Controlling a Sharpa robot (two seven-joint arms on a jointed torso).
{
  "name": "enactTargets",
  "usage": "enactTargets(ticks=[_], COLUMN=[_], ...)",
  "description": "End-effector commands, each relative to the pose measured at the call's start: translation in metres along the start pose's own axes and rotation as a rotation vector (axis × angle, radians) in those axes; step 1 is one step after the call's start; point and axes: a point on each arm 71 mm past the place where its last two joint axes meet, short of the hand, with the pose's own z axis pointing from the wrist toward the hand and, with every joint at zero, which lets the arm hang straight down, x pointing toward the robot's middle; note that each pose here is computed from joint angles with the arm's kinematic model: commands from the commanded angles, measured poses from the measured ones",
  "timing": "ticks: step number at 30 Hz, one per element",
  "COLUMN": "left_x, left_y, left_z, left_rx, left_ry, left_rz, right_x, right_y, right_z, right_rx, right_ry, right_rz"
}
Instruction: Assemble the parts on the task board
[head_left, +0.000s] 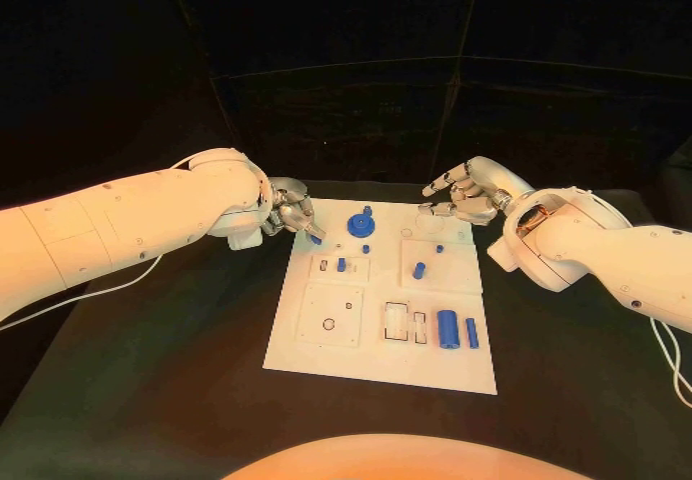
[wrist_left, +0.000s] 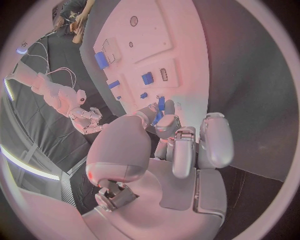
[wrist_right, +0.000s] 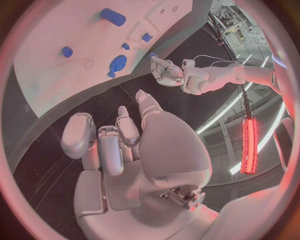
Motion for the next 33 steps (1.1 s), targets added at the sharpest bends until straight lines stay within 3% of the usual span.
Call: enactTargets(ticks=[1,14,33], left_x=[0.0018,0.0233,0.0337], left_y=[-0.0015,-0.0023,-0.0073], left_z=[-0.0012,0.0019,0.0025], left_rx=[-0.017,-0.055,-0.051], left_ry=[-0.062,-0.035,0.017], left_rz=[0.023,0.075,0.107], right_x=[-0.001,-0.001,-0.001], right_y=[0.001,0.001,0.001], right_z=[0.000,0.001,0.001], right_rx=[-0.002,-0.003,-0.003], right_ry=[-0.011,-0.010,-0.008], right_rz=[0.007,0.007,0.007])
